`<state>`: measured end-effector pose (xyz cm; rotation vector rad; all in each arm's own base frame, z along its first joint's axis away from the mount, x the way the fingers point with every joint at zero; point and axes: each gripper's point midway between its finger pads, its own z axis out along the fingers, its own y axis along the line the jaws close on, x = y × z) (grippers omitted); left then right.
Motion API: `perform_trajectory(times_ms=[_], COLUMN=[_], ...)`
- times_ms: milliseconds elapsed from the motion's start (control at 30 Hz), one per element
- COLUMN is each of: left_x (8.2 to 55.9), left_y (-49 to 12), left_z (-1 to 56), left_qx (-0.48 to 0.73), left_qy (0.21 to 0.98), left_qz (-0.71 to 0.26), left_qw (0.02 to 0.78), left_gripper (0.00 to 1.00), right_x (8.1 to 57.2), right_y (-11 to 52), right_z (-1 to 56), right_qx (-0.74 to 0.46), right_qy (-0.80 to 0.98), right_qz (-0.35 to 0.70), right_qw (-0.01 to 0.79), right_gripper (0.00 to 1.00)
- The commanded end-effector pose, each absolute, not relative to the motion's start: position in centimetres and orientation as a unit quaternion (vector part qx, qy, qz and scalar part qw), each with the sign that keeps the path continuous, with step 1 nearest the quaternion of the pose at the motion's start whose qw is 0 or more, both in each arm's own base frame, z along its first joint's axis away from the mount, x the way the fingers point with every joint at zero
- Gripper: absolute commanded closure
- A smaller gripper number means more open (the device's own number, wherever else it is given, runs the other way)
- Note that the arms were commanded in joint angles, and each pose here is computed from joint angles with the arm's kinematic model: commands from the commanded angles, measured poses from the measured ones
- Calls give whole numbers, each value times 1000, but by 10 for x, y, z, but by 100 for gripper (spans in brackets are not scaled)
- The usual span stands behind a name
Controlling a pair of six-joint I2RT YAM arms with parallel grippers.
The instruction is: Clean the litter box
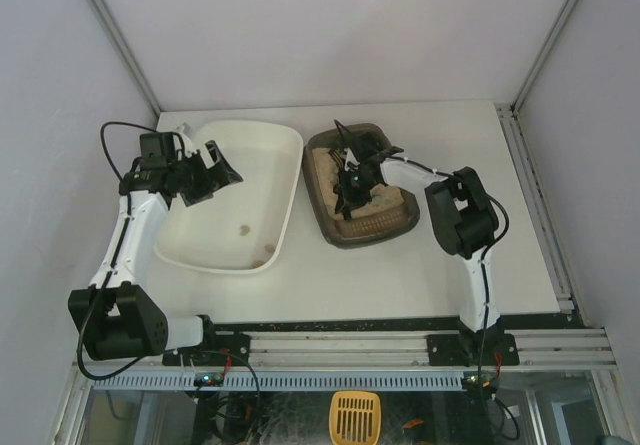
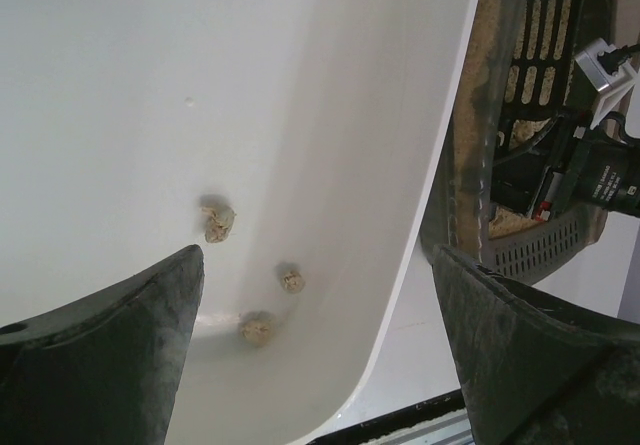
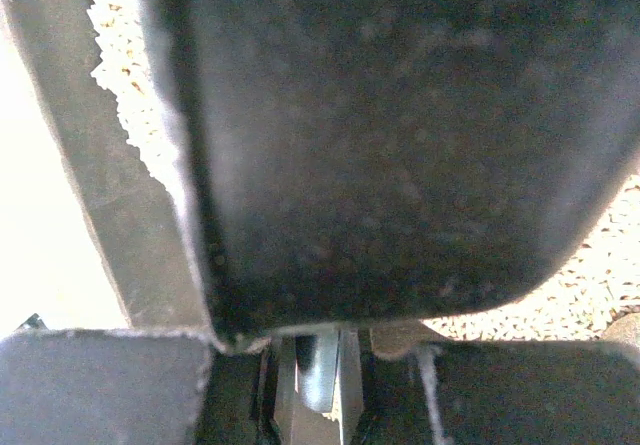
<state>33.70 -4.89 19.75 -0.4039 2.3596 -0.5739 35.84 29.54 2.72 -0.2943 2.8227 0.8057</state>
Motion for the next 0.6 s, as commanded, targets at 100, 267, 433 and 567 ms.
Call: perform_trajectory(times_ms=[100,267,433,567], left_x=[327,322,318,316], left_y=[-50,-56,-58,-60], left_z=[198,198,199,197], left_qx=[-126,-112,-104,-102], left_qy=[907,908,908,909], left_qz=[-221,-236,-241,-246], left_qw=[335,328,326,322], left_gripper=[1,2,2,2], right_x=[322,328,334,338], right_y=[297,310,314,307], right_z=[3,17,48,58], right_qx=[-173,-174,-160,-148], right_qy=[952,921,870,848], right_qz=[251,349,466,508], right_qw=[30,10,14,7], right_gripper=[100,100,100,100])
